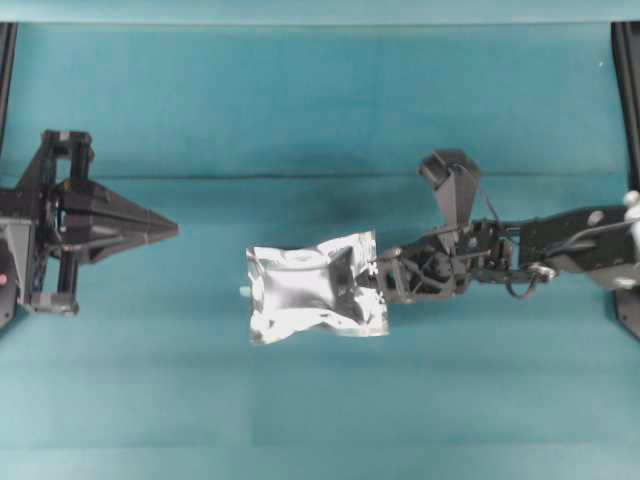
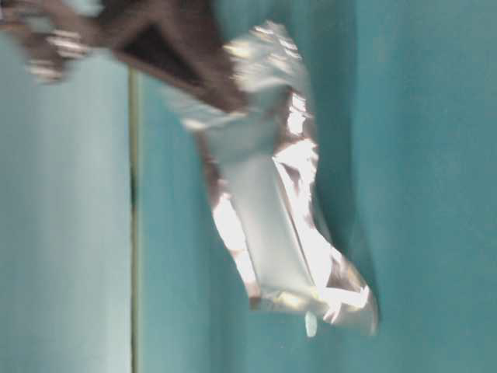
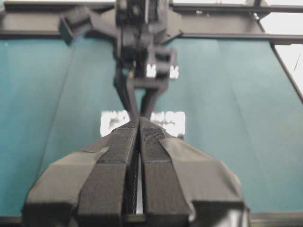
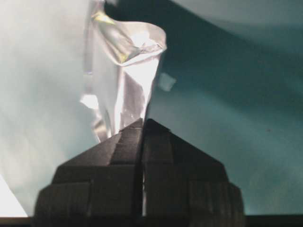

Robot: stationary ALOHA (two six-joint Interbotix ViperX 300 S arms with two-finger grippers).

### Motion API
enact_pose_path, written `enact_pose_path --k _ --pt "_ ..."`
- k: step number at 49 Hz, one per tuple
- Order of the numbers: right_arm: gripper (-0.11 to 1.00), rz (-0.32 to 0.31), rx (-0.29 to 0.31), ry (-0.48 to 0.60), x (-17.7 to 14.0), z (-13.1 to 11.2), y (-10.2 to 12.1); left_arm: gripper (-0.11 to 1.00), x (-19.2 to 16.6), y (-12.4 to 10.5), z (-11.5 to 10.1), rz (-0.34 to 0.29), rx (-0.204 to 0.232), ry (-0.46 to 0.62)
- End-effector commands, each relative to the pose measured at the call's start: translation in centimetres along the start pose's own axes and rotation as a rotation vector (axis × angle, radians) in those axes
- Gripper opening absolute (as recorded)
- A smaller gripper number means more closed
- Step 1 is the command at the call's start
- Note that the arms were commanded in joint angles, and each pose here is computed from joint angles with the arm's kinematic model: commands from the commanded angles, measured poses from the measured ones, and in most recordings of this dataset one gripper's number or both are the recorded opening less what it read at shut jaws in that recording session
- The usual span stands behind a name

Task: Hand over the silver zip bag and make it stand upright.
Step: 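Close the right gripper on the bag's right edge and lift, then rotate the right gripper to hang the bag vertically toward center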

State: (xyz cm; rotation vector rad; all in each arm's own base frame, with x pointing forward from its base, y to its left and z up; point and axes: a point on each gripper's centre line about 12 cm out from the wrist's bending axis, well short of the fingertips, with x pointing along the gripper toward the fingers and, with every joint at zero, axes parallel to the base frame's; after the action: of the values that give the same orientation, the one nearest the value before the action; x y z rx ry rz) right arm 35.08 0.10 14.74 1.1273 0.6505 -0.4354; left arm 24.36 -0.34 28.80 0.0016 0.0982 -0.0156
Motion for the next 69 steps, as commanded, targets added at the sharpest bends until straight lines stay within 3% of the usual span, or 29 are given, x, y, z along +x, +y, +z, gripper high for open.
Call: enact_pose_path --k 1,12,26,37,45,58,69 --pt "-0.03 -0.013 -0.115 0.039 -2.1 1.0 2.8 0.01 0.0 0.0 0.5 0.000 0.003 -0.017" --pt "-0.03 -0.133 -0.298 0.148 -4.8 2.7 5.9 0.01 -0.2 0.0 0.3 0.000 0.003 -0.015" --pt "-0.03 -0.178 -0.506 0.237 -5.3 4.7 9.9 0.01 -0.4 0.1 0.1 0.003 0.003 -0.012" --pt "-0.03 -0.275 -0.756 0.438 -4.3 5.2 11.5 0.01 -0.5 0.1 0.0 0.003 0.003 -0.014" --pt "-0.03 -0.279 -0.905 0.527 -3.8 5.6 12.9 0.01 -0.5 0.1 0.0 0.003 0.003 -0.014" --pt "-0.03 -0.256 -1.030 0.567 -1.4 6.0 14.0 0.01 -0.6 0.1 -0.2 0.003 0.001 -0.009" --pt "-0.03 -0.281 -1.195 0.566 0.0 6.3 14.3 0.01 -0.6 0.1 -0.7 0.006 -0.022 0.001"
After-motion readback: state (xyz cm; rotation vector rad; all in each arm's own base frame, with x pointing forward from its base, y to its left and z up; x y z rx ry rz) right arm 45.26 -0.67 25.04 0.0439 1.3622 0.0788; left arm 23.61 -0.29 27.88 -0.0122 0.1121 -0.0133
